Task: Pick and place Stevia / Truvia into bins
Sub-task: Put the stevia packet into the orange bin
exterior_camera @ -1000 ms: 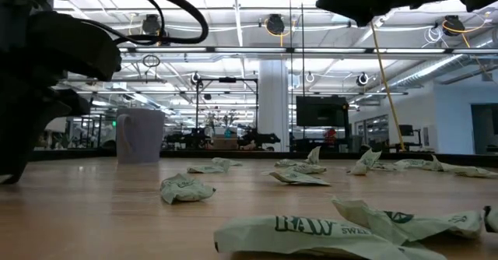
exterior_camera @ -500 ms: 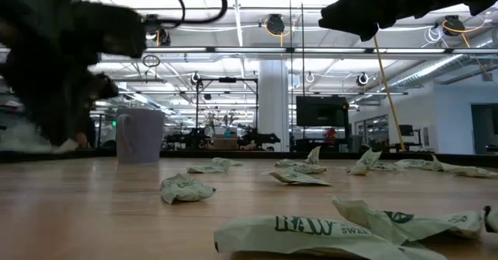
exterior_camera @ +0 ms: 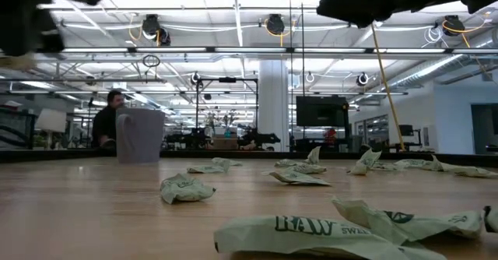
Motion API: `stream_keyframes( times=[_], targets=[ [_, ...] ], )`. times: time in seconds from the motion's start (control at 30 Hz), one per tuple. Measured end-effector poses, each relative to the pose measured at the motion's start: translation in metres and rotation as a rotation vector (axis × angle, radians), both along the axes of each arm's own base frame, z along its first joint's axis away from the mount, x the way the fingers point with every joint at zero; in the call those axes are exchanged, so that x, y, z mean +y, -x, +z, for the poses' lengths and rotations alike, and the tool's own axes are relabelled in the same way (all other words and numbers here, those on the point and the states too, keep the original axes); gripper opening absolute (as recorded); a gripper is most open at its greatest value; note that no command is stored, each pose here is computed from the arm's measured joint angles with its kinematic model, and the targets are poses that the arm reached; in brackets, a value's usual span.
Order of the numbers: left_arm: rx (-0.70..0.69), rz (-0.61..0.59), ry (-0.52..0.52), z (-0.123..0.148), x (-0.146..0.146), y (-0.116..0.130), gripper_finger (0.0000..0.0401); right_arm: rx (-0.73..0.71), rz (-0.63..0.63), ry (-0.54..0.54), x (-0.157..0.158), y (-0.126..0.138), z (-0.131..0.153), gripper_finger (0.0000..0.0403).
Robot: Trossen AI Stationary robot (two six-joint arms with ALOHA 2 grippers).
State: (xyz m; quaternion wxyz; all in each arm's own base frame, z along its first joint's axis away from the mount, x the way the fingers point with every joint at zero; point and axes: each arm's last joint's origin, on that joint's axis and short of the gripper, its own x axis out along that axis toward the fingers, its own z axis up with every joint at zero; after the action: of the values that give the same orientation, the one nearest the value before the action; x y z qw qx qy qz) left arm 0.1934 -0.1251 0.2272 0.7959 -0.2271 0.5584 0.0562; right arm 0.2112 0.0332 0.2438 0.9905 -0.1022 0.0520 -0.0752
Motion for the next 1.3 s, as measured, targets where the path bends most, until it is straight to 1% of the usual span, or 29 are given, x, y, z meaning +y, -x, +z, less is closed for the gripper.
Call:
stream_keyframes(
  times=[0.1, 0.17, 0.27, 0.33, 0.43, 0.53, 0.6, 0.73, 0.83, 1.07, 1.17, 1.3],
  targets=[
    [0.134, 0.113, 0.013, -0.005, -0.01, 0.018, 0.0002, -0.028, 0.003, 0.039, 0.0, 0.0, 0.003, 0.016],
    [0.202, 0.176, 0.035, -0.01, -0.019, 0.025, 0.0001, -0.039, 0.004, 0.063, 0.0, 0.0, 0.005, 0.016],
    [0.25, 0.228, 0.035, -0.014, -0.03, 0.035, 0.0001, -0.056, 0.004, 0.096, 0.0, 0.0, 0.007, 0.016],
    [0.275, 0.273, 0.036, -0.019, -0.037, 0.037, 0.0001, -0.073, 0.003, 0.111, 0.0, 0.0, 0.009, 0.016],
    [0.349, 0.353, 0.055, -0.026, -0.045, 0.041, 0.0003, -0.093, 0.002, 0.123, 0.0, 0.0, 0.011, 0.016],
    [0.441, 0.391, 0.046, -0.037, -0.054, 0.045, 0.0008, -0.101, 0.002, 0.13, 0.0, 0.0, 0.012, 0.016],
    [0.473, 0.391, 0.029, -0.043, -0.058, 0.046, 0.0009, -0.106, 0.002, 0.135, 0.0, 0.0, 0.013, 0.016],
    [0.495, 0.401, -0.009, -0.052, -0.062, 0.045, 0.0013, -0.105, 0.002, 0.137, 0.0, 0.0, 0.013, 0.016],
    [0.493, 0.406, -0.025, -0.055, -0.061, 0.043, 0.0028, -0.108, 0.002, 0.128, 0.0, 0.0, 0.013, 0.016],
    [0.48, 0.41, -0.044, -0.055, -0.055, 0.039, 0.0088, -0.109, 0.004, 0.092, 0.0, 0.0, 0.012, 0.016],
    [0.469, 0.413, -0.036, -0.054, -0.052, 0.035, 0.0106, -0.092, 0.035, 0.093, 0.001, -0.001, 0.011, 0.016],
    [0.446, 0.429, -0.007, -0.049, -0.043, 0.027, 0.0112, -0.049, 0.055, 0.06, 0.002, -0.005, 0.003, 0.016]
  ],
)
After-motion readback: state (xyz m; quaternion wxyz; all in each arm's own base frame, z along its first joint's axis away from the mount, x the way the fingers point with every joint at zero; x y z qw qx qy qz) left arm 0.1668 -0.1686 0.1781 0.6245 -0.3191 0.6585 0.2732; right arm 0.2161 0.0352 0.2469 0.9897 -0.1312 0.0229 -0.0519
